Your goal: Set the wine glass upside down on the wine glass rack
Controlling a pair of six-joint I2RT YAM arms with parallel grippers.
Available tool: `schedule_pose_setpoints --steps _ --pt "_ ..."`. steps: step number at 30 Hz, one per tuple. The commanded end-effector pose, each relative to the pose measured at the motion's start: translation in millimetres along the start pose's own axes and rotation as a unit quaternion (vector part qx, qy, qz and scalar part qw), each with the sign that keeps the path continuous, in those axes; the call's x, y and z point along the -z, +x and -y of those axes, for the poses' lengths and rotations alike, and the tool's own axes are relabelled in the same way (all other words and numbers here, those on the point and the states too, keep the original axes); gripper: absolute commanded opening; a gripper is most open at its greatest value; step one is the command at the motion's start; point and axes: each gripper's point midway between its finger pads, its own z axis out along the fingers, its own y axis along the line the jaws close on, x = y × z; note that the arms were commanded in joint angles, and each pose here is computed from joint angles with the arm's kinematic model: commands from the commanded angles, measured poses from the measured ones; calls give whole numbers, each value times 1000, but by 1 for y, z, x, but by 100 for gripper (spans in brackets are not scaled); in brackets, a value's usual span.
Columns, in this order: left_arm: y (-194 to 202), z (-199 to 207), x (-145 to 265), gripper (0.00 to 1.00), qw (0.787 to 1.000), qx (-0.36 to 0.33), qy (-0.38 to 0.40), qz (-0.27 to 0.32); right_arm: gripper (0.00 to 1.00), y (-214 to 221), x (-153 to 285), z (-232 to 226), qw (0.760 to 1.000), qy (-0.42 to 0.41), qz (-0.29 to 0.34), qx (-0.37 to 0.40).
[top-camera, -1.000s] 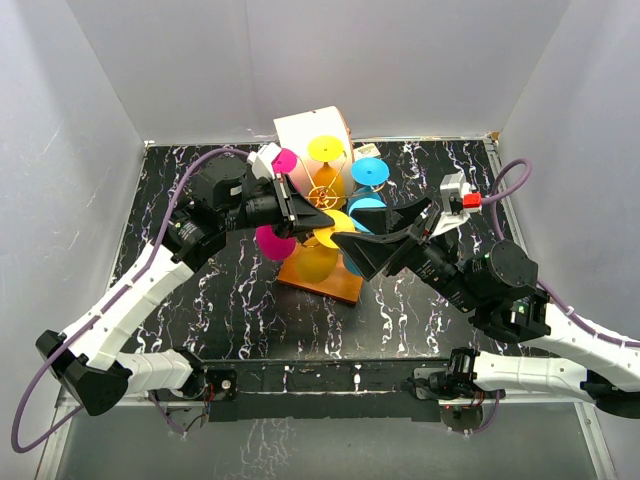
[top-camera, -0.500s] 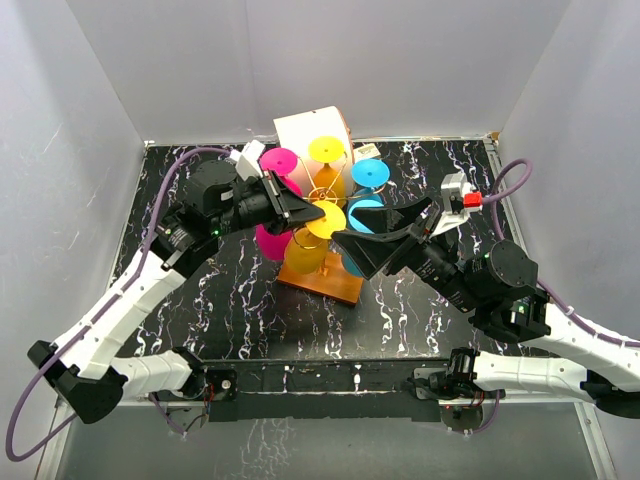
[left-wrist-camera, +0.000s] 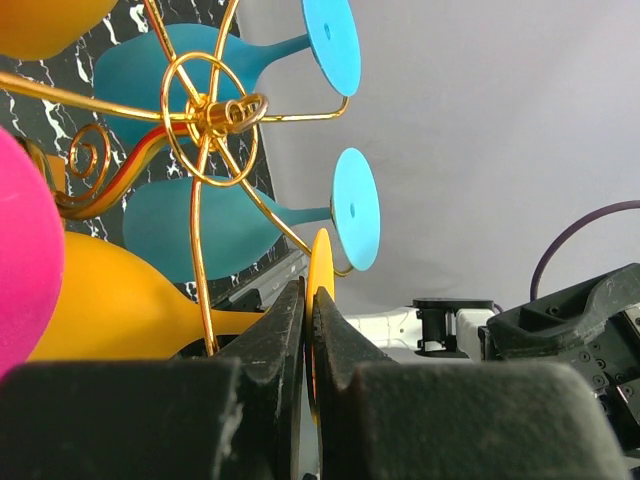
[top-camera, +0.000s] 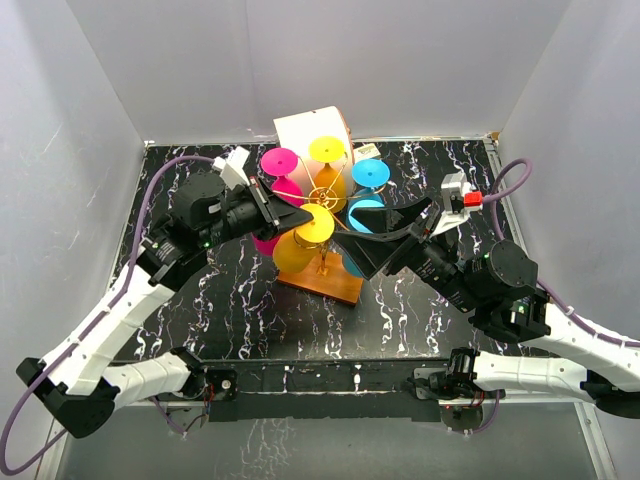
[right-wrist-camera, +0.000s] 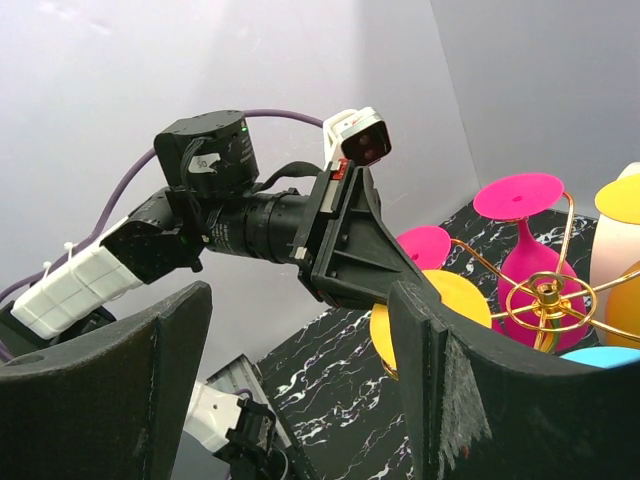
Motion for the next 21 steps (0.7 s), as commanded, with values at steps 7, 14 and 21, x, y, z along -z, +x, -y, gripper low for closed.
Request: schedule_pose_setpoints --steps 7,14,21 --pt "2 9 24 0 1000 -7 20 18 70 -7 -2 -4 1000 -6 17 -10" --pt "6 5 29 0 1000 -8 17 14 70 -6 -2 -4 1000 -7 15 -10" --pt "13 15 31 0 999 -21 42 -11 70 -5 -3 -4 1000 -7 15 -13"
